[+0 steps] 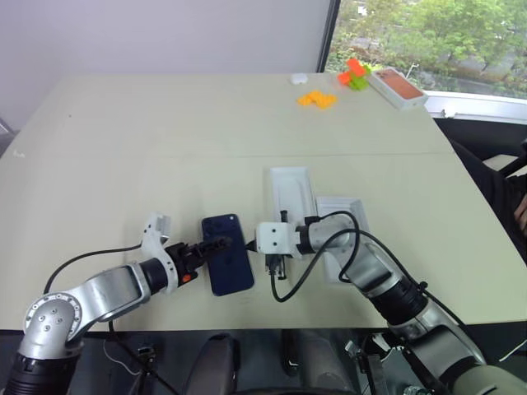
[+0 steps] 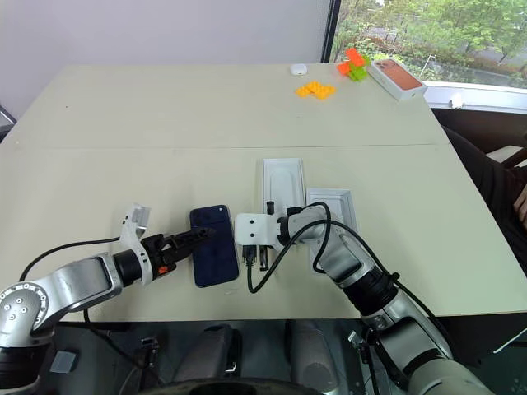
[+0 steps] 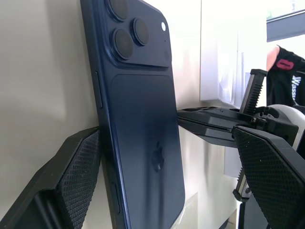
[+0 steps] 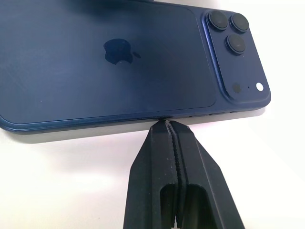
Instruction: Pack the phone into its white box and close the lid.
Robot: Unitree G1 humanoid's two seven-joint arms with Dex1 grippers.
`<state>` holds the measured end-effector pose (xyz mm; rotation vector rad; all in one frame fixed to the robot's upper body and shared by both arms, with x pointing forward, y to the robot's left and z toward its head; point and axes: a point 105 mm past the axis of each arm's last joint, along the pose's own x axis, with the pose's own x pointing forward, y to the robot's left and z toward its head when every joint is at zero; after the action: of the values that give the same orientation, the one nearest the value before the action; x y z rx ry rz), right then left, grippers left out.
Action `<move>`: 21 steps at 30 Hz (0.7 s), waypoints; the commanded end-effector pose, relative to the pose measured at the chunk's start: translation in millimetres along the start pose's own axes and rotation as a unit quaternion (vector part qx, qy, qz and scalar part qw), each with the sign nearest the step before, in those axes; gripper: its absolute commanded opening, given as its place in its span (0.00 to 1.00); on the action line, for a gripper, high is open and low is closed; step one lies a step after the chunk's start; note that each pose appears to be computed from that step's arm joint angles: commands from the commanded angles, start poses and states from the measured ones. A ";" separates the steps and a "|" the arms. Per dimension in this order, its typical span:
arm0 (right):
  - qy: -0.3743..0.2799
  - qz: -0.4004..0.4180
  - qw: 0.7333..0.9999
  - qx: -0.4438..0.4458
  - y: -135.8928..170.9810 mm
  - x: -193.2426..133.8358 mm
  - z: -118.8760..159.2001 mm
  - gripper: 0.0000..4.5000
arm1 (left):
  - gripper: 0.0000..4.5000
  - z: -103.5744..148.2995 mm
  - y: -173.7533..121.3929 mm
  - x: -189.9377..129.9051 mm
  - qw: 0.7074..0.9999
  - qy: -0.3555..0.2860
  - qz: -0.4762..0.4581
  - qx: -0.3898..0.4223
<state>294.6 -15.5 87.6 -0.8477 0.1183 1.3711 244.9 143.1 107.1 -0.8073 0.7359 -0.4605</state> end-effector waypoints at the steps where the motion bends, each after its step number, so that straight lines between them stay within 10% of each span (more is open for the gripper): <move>1: -0.014 0.013 1.000 -0.008 3.0 3.8 7.8 0.01 | 1.00 -0.8 -1.1 -0.8 1.000 0.001 -0.004 0.002; 6: -0.014 0.008 1.000 -0.005 2.0 3.9 7.8 0.00 | 0.82 -2.0 -5.6 2.9 1.000 -0.003 -0.019 -0.008; 10: -0.014 0.006 1.000 -0.005 1.4 4.0 8.1 0.00 | 0.38 0.9 -10.9 3.4 1.000 -0.006 -0.028 0.001; 21: -0.012 0.000 1.000 -0.012 -0.3 4.1 8.6 0.00 | 0.32 4.6 -10.7 2.2 0.999 -0.024 -0.038 -0.019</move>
<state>295.3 -14.8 87.9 -0.8409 0.1162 1.3653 248.9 138.9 106.6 -0.8600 0.7185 -0.4681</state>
